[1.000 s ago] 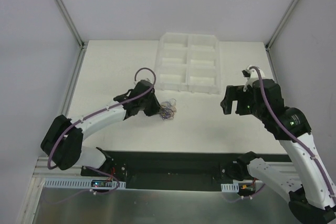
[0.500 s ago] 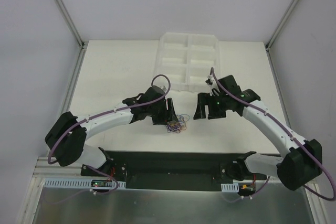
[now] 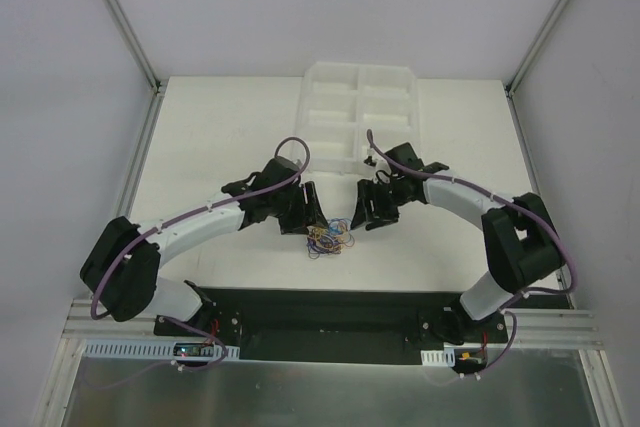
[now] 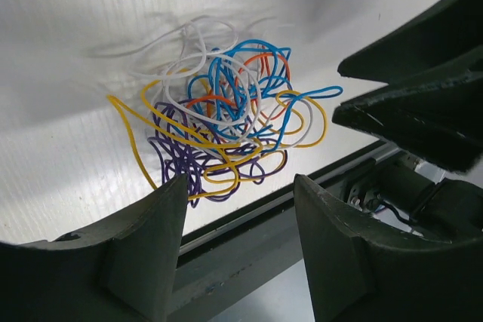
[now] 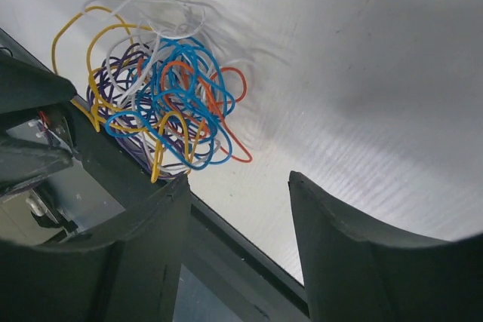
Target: Untangle the cables
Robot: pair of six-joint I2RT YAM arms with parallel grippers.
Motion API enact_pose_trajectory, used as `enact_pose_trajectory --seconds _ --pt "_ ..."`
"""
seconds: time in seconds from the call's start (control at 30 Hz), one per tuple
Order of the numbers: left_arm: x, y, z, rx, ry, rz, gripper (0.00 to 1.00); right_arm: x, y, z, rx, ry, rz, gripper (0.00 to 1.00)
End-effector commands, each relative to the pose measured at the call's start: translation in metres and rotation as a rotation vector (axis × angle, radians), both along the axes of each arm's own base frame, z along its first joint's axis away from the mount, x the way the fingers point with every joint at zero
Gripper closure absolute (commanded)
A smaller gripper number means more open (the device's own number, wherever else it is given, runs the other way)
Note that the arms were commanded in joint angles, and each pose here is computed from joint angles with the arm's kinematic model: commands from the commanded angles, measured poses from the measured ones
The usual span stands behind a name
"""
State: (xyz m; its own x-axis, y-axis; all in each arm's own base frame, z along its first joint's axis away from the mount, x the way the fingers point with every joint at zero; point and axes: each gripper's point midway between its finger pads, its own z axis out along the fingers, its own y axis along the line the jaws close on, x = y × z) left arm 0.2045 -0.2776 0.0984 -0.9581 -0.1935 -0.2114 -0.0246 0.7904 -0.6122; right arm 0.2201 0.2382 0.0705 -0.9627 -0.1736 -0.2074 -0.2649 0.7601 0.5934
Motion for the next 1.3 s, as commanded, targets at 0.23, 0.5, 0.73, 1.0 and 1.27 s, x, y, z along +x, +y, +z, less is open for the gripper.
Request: enact_pose_trajectory --seconds 0.23,0.5,0.73,1.0,1.27 --pt "-0.026 0.005 0.009 -0.049 0.047 -0.062 0.44 0.018 0.050 0.016 0.254 -0.090 0.135 0.49" --pt "-0.021 -0.003 0.018 -0.048 0.013 -0.131 0.40 0.013 0.054 0.019 0.271 -0.078 0.100 0.88" --pt "-0.007 -0.018 0.015 0.024 -0.045 -0.219 0.25 0.006 0.052 0.058 0.302 -0.068 0.019 0.99" --pt "0.002 -0.006 -0.062 0.243 0.144 -0.186 0.28 -0.008 0.044 0.146 0.408 -0.125 -0.092 0.99" --pt "0.004 0.010 -0.082 0.303 0.180 -0.184 0.38 -0.026 -0.003 0.316 0.481 -0.499 -0.220 0.99"
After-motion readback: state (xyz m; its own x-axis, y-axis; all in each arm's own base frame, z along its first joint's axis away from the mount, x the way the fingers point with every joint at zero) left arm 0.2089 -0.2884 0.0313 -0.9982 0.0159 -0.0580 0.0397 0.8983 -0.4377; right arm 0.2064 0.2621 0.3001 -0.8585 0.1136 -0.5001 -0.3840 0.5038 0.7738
